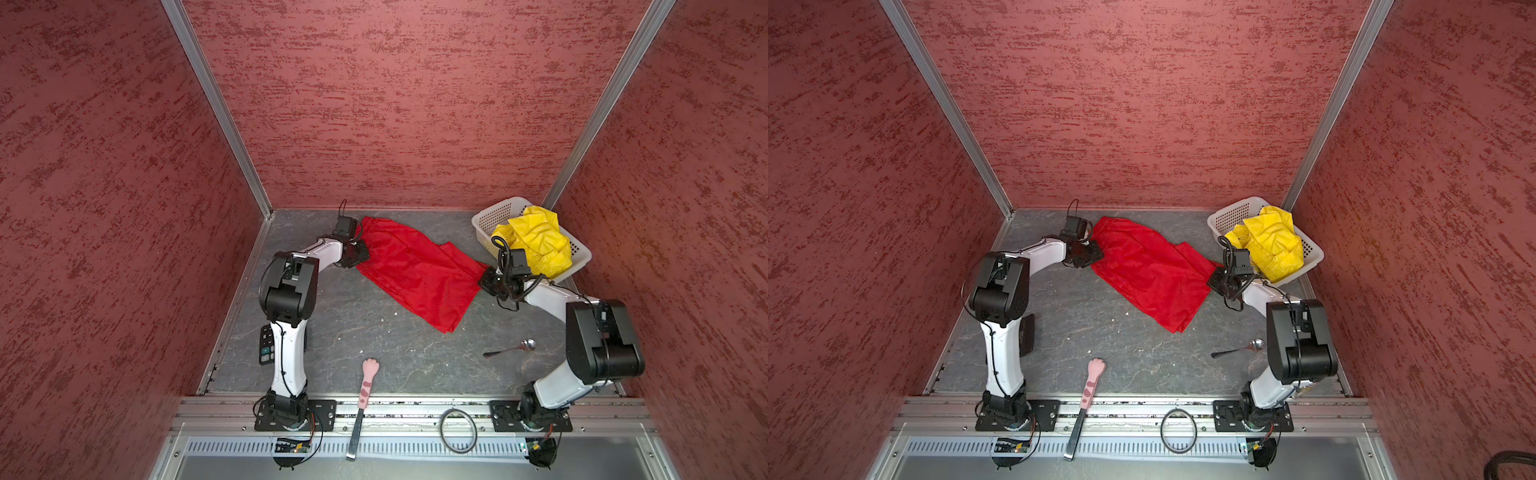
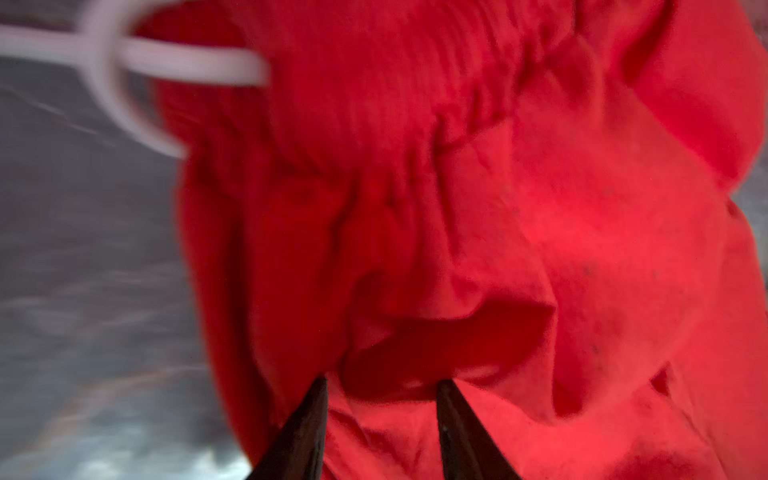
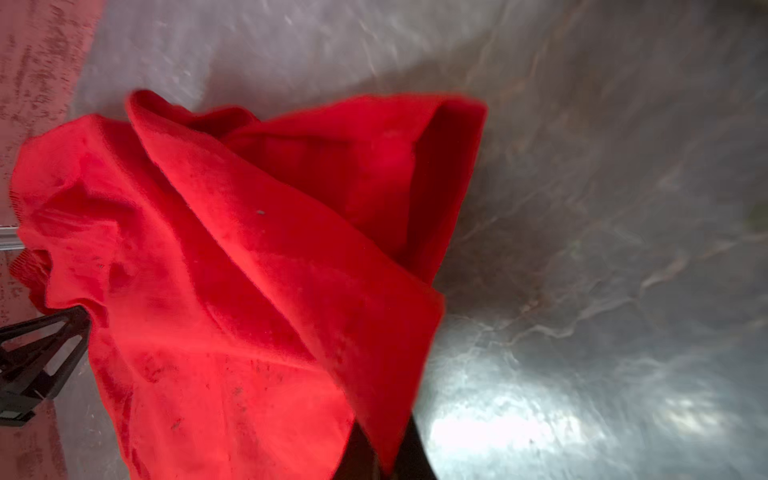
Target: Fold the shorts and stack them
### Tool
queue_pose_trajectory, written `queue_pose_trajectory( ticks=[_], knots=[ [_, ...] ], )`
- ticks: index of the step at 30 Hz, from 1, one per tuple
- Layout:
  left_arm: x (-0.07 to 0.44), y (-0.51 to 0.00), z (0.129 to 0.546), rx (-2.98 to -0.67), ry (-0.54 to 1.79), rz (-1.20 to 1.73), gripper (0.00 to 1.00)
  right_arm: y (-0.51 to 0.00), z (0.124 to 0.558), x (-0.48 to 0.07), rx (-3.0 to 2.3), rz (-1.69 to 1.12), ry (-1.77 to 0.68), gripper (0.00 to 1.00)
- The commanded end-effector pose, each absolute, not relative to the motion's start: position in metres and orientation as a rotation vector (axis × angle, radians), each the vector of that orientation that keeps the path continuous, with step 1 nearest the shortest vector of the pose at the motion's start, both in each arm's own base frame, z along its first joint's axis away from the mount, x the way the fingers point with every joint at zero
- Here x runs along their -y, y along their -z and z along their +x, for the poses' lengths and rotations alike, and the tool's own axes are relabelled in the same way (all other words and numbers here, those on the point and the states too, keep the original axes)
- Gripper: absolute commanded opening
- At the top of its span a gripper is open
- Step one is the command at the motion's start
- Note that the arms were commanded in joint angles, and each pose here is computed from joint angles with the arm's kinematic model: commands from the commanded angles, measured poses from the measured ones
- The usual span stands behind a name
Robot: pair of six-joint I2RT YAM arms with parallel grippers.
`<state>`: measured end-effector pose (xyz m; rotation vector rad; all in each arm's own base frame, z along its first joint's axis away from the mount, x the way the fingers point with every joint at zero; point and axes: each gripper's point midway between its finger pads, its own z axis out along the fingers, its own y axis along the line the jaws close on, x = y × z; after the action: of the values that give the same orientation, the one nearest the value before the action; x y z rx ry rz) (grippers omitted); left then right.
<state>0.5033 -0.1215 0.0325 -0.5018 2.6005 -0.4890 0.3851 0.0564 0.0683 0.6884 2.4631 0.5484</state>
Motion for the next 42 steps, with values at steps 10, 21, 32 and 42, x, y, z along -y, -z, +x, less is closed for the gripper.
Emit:
queue_pose_trajectory(
  ticks=[10, 21, 32, 42],
  knots=[
    [0.104, -0.015, 0.482, -2.658, 0.409, -0.520, 0.43, -0.048, 0.360, -0.040, -2.536, 0.718, -0.418, 0.25],
    [0.086, -0.059, 0.437, -2.670, 0.185, -0.588, 0.40, -0.114, 0.309, -0.061, -2.529, 0.488, -0.270, 0.59],
    [0.138, -0.113, 0.519, -2.513, 0.287, -0.470, 0.46, -0.099, 0.286, -0.209, -2.621, -0.083, -0.444, 0.55],
    [0.156, -0.041, 0.545, -2.635, 0.298, -0.524, 0.39, -0.036, 0.268, -0.208, -2.760, -0.012, -0.396, 0.56]
  ],
)
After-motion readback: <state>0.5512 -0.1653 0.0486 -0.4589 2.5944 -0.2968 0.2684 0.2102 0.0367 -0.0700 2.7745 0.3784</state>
